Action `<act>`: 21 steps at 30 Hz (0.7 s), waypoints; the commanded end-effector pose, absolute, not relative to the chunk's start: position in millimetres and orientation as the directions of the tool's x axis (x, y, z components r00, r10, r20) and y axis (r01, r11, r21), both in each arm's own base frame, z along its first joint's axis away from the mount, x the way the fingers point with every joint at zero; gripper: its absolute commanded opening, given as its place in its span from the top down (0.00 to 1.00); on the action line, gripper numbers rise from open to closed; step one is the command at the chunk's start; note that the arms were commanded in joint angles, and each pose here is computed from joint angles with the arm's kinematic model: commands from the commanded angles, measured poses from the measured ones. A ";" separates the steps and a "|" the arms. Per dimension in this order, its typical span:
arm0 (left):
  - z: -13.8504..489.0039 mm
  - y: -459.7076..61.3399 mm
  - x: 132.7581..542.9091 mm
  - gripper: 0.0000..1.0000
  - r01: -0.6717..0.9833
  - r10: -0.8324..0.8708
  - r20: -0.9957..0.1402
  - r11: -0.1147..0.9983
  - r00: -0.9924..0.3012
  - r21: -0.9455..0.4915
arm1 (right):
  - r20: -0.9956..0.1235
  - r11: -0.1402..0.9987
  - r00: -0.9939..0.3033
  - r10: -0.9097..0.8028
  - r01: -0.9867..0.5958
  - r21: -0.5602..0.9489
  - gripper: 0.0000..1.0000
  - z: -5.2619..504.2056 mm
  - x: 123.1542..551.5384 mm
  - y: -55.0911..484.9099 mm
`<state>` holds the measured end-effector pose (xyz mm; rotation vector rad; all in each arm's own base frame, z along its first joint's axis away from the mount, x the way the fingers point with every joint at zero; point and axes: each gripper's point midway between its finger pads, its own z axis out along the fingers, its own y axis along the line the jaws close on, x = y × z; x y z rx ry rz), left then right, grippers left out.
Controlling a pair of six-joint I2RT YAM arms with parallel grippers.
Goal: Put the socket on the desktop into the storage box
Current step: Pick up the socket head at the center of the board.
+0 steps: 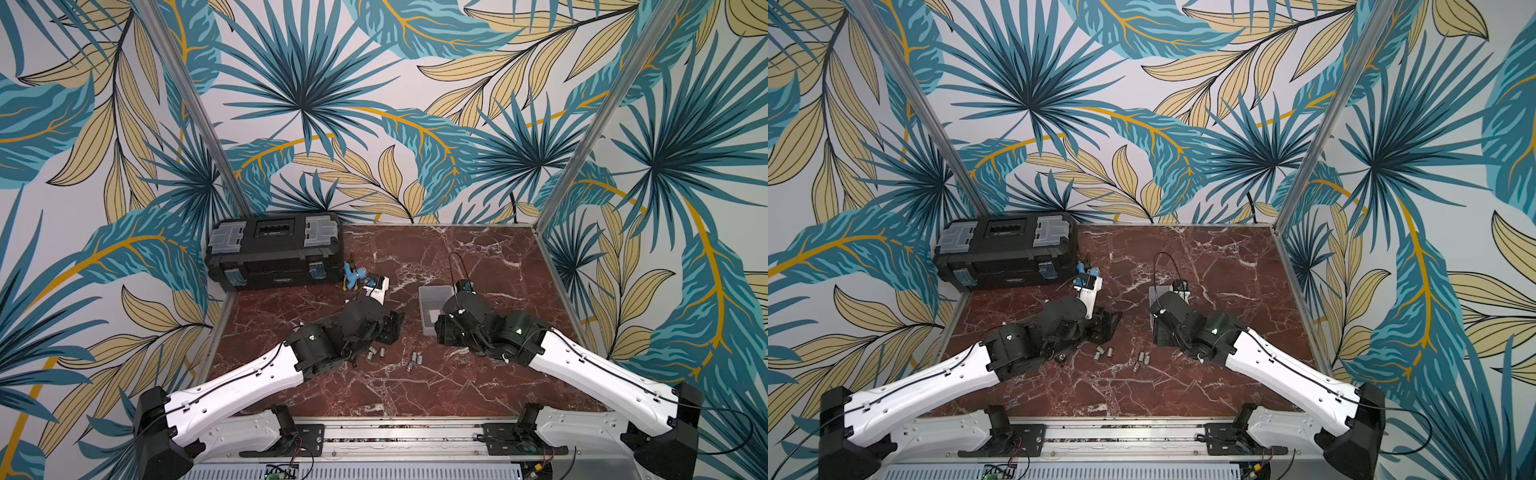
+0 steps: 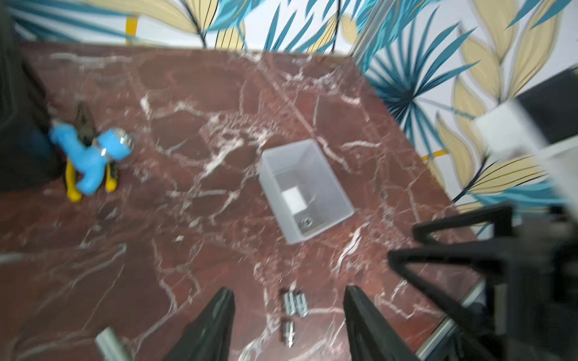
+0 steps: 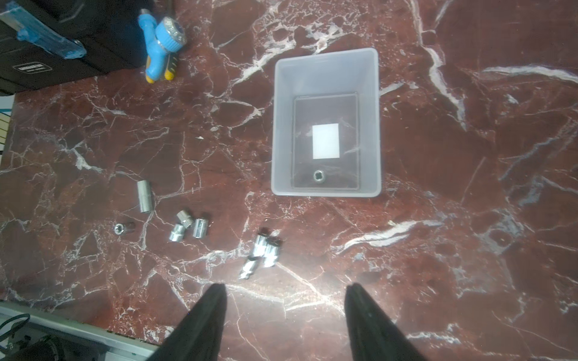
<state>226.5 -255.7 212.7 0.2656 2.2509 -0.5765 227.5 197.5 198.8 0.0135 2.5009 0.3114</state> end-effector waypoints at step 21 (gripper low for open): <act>89.0 -134.7 209.5 0.46 -0.043 -0.061 -0.576 0.998 -0.815 -0.046 | -0.569 0.954 -0.817 0.091 -0.092 0.286 0.43 151.1 215.6 214.4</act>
